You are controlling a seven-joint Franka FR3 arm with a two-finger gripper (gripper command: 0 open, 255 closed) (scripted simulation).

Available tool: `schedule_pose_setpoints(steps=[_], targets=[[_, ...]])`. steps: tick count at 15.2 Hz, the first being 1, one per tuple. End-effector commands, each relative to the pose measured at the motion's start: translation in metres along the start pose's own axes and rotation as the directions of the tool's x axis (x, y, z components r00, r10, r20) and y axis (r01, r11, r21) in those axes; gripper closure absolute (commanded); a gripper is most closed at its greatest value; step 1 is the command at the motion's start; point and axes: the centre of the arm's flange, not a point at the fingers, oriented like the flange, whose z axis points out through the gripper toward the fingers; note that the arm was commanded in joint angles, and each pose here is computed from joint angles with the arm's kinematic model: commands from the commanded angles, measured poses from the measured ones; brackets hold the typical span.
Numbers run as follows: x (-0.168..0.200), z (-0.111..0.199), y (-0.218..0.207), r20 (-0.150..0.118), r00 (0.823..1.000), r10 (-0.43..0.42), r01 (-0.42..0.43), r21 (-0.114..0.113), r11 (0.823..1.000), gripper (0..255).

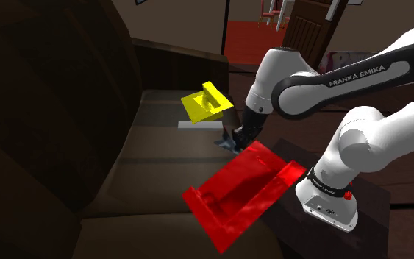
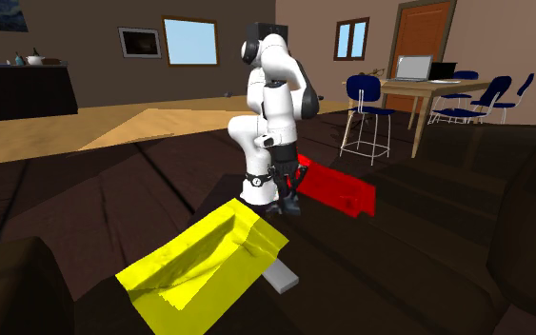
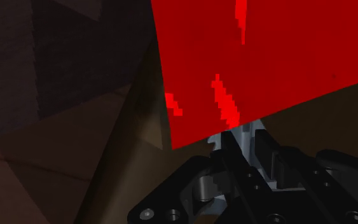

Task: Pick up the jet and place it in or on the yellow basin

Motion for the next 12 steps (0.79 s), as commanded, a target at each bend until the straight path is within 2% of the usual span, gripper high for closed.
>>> schedule_pose_setpoints(steps=[1,12], targets=[[0.001,-0.01,-0.003,0.0,1.0,0.0,0.0,0.0,1.0,255],[0.003,-0.067,-0.014,0.0,1.0,0.0,0.0,0.0,1.0,255]])
